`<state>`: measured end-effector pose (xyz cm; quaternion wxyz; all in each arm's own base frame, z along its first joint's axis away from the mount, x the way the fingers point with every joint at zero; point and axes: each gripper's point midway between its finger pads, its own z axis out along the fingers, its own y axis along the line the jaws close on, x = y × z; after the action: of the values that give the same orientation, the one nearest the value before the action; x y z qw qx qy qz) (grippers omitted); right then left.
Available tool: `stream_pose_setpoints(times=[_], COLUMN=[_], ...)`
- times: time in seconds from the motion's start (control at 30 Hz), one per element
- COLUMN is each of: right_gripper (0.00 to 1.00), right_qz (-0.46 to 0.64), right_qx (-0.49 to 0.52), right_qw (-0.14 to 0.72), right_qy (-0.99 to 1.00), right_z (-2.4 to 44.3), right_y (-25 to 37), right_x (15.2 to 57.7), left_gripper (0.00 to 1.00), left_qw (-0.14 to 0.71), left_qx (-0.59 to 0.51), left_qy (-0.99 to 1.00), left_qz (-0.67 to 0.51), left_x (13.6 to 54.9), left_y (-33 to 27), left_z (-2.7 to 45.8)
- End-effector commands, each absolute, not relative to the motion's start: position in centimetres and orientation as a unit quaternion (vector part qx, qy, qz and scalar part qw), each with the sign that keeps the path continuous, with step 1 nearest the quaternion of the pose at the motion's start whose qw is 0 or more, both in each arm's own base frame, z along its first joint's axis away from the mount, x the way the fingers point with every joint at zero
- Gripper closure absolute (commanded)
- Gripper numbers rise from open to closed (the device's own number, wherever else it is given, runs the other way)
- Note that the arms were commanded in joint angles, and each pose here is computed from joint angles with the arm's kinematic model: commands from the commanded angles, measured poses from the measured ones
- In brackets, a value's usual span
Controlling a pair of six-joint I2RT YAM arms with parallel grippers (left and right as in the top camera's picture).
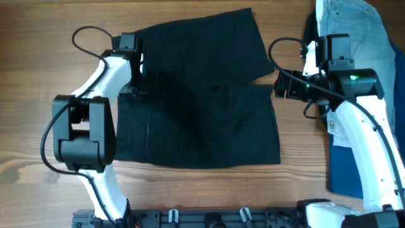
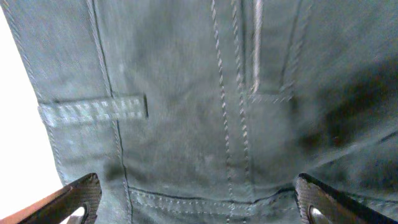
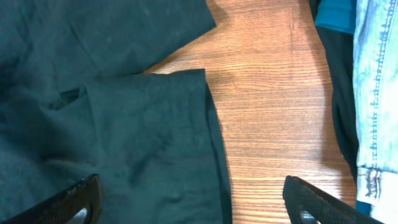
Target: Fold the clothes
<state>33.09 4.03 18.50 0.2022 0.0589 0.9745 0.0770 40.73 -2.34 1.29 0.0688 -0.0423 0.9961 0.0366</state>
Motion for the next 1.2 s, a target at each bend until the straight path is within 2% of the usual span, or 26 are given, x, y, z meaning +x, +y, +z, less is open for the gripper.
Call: stream_pose_setpoints(times=[0.0, 0.1, 0.23, 0.33, 0.4, 0.53, 0.6, 0.67, 0.93, 1.17], right_gripper=[0.00, 0.00, 0.00, 0.00, 0.00, 0.01, 0.10, 0.11, 0.06, 0.04], right_qz=[0.111, 0.134, 0.177, 0.180, 0.173, 0.093, 0.068, 0.063, 0.061, 0.057], right_qx=[0.101, 0.232, 0.245, 0.222, 0.228, 0.320, 0.333, 0.319, 0.297, 0.281], right_qw=[0.191, 0.166, 0.147, 0.123, 0.102, 0.042, 0.019, 0.006, 0.008, 0.008], right_qy=[0.970, 0.949, 0.942, 0.950, 0.953, 0.942, 0.940, 0.946, 0.953, 0.958], right_z=[19.0, 20.6, 21.4, 20.7, 20.3, 16.9, 14.8, 13.2, 11.8, 11.7], right_y=[4.8, 4.7, 6.1, 6.6, 6.5, 5.3, 5.8, 6.8, 7.6, 7.5], right_x=[33.0, 31.2, 30.0, 28.9, 28.0, 24.9, 23.6, 22.8, 22.6, 22.5], left_gripper=[0.00, 0.00, 0.00, 0.00, 0.00, 0.00, 0.00, 0.00, 0.00, 0.05], left_qw=[0.079, 0.042, -0.015, -0.026, -0.053, -0.089, -0.086, -0.083, -0.019, -0.031], left_qx=[-0.064, -0.158, -0.171, -0.134, -0.156, -0.368, -0.422, -0.453, -0.570, -0.628], left_qy=[0.994, 0.986, 0.969, 0.976, 0.975, 0.925, 0.899, 0.878, 0.810, 0.764], left_qz=[0.037, -0.018, -0.180, -0.172, -0.152, 0.024, 0.085, 0.132, 0.134, 0.143], left_x=[41.8, 38.6, 36.1, 35.4, 34.3, 31.0, 29.5, 27.7, 22.5, 19.8], left_y=[-3.4, -5.3, -10.9, -10.9, -10.4, -5.7, -4.4, -3.4, -0.8, 2.7], left_z=[9.0, 16.0, 19.0, 17.9, 16.5, 12.7, 11.6, 10.7, 6.3, 1.6])
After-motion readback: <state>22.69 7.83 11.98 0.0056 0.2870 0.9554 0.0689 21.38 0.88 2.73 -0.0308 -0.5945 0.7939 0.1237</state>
